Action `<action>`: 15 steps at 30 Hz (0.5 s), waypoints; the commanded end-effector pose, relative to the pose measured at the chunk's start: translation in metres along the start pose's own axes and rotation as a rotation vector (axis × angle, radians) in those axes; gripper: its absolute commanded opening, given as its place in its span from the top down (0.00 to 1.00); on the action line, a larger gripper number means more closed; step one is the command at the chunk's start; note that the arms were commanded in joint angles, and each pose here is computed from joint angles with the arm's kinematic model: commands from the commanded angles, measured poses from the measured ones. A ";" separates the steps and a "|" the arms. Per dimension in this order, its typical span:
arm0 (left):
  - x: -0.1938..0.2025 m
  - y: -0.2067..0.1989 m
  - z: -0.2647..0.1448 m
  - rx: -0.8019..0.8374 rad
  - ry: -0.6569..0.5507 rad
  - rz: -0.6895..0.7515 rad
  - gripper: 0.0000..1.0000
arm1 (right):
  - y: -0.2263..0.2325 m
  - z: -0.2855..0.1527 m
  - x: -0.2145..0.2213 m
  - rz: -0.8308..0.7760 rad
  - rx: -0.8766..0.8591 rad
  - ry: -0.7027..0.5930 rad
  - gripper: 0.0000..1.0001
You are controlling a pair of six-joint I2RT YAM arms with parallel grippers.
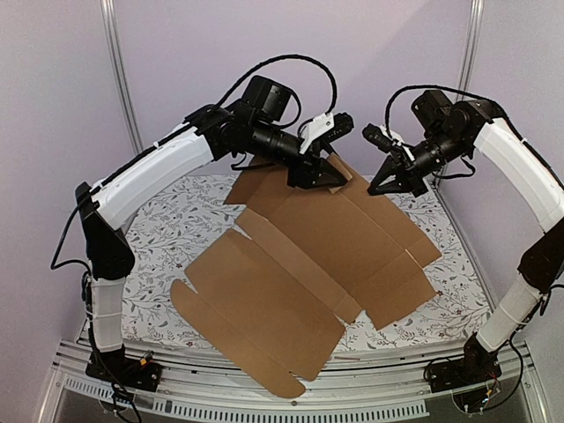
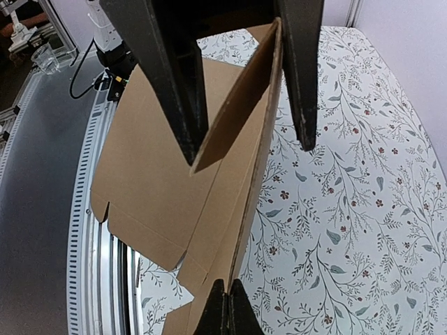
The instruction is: Fold the paper box
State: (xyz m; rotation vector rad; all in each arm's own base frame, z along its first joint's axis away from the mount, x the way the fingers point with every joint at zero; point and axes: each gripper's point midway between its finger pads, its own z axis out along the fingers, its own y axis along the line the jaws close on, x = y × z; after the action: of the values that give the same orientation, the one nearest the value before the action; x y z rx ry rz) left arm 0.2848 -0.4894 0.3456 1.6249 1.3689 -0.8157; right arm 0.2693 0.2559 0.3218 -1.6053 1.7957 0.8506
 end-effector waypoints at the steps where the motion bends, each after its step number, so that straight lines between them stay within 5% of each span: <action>1: 0.006 -0.013 0.002 0.039 0.024 -0.007 0.62 | 0.045 -0.006 0.006 0.019 -0.119 0.022 1.00; 5: 0.006 -0.017 -0.002 0.048 0.033 -0.009 0.71 | 0.044 -0.007 0.009 0.002 -0.098 0.029 1.00; 8: 0.007 -0.017 -0.006 0.042 0.039 -0.011 0.99 | 0.044 -0.008 0.008 -0.011 -0.086 0.026 1.00; 15: 0.010 -0.015 -0.008 0.016 0.059 -0.034 1.00 | 0.046 -0.012 0.005 -0.021 -0.069 0.011 0.99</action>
State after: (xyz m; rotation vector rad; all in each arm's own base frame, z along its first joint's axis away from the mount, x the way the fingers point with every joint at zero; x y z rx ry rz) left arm 0.2739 -0.4862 0.3488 1.6584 1.3338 -0.8217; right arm 0.2572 0.2537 0.3259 -1.6348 1.7452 0.8173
